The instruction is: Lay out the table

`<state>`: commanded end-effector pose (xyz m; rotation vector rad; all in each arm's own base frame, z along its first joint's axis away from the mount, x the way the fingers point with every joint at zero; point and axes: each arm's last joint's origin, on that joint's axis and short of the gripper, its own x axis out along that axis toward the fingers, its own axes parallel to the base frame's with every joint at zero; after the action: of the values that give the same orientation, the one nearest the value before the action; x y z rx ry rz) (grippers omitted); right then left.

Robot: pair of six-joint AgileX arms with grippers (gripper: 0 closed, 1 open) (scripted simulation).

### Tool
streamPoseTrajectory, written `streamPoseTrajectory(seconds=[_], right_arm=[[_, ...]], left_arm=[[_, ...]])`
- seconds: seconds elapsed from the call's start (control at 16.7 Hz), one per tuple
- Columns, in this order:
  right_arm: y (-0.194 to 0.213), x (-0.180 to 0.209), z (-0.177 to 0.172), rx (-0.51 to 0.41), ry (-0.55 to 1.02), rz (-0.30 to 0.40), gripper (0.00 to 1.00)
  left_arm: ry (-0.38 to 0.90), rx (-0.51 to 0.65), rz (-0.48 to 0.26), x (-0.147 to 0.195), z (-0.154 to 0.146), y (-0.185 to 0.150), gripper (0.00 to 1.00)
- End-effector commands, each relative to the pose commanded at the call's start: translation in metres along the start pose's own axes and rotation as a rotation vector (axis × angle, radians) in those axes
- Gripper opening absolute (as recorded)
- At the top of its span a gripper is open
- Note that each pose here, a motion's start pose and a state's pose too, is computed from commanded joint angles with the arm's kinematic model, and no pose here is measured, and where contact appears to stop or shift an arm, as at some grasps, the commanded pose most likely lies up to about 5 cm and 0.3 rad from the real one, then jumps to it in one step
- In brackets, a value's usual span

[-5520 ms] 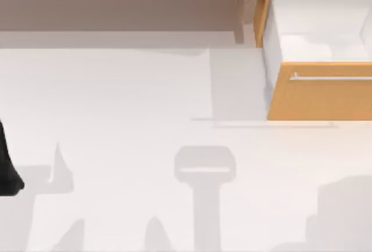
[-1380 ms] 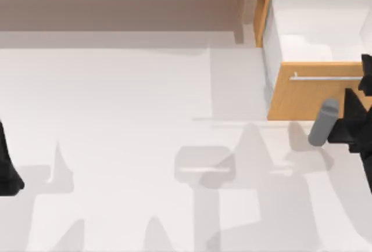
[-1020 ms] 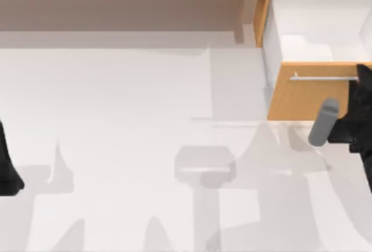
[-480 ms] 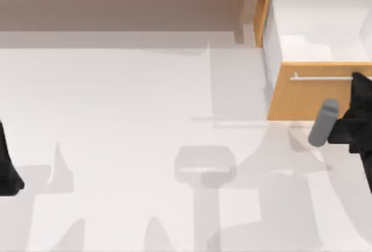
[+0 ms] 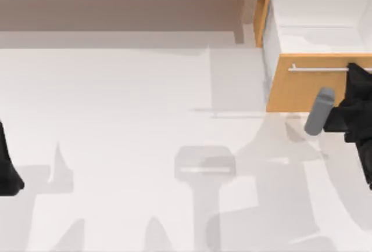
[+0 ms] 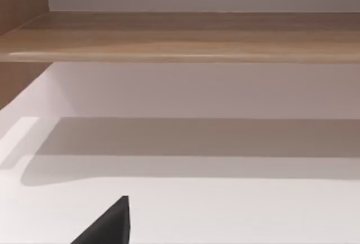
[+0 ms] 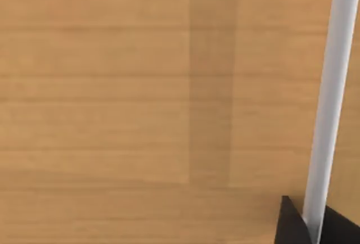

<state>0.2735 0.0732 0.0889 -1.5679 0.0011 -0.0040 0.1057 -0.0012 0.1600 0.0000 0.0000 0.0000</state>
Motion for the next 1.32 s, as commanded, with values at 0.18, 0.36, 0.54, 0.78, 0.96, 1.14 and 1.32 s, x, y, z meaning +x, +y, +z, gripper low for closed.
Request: streamPoseTrajectory(seconds=[0.18,0.36,0.54,0.78,0.96,1.14,1.32], right_arm=[[0.001,0.023,-0.001,-0.002,0.003,0.004,0.0],[0.001,0.039,-0.002,-0.002,0.005,0.008,0.0],[0.001,0.042,-0.002,-0.002,0.006,0.008,0.0],[0.0,0.044,0.0,0.002,-0.002,0.005,0.0],[-0.001,0.061,0.001,0.002,-0.005,0.001,0.0],[0.0,0.083,0.0,0.001,-0.002,0.005,0.0],[0.001,0.1,-0.001,0.0,0.001,0.009,0.0]], left_arm=[[0.0,0.0,0.0,0.0,0.0,0.0,1.0],[0.0,0.0,0.0,0.0,0.0,0.0,1.0],[0.0,0.0,0.0,0.0,0.0,0.0,1.0],[0.0,0.0,0.0,0.0,0.0,0.0,1.0],[0.0,0.0,0.0,0.0,0.0,0.0,1.0],[0.0,0.0,0.0,0.0,0.0,0.0,1.0],[0.0,0.0,0.0,0.0,0.0,0.0,1.0]])
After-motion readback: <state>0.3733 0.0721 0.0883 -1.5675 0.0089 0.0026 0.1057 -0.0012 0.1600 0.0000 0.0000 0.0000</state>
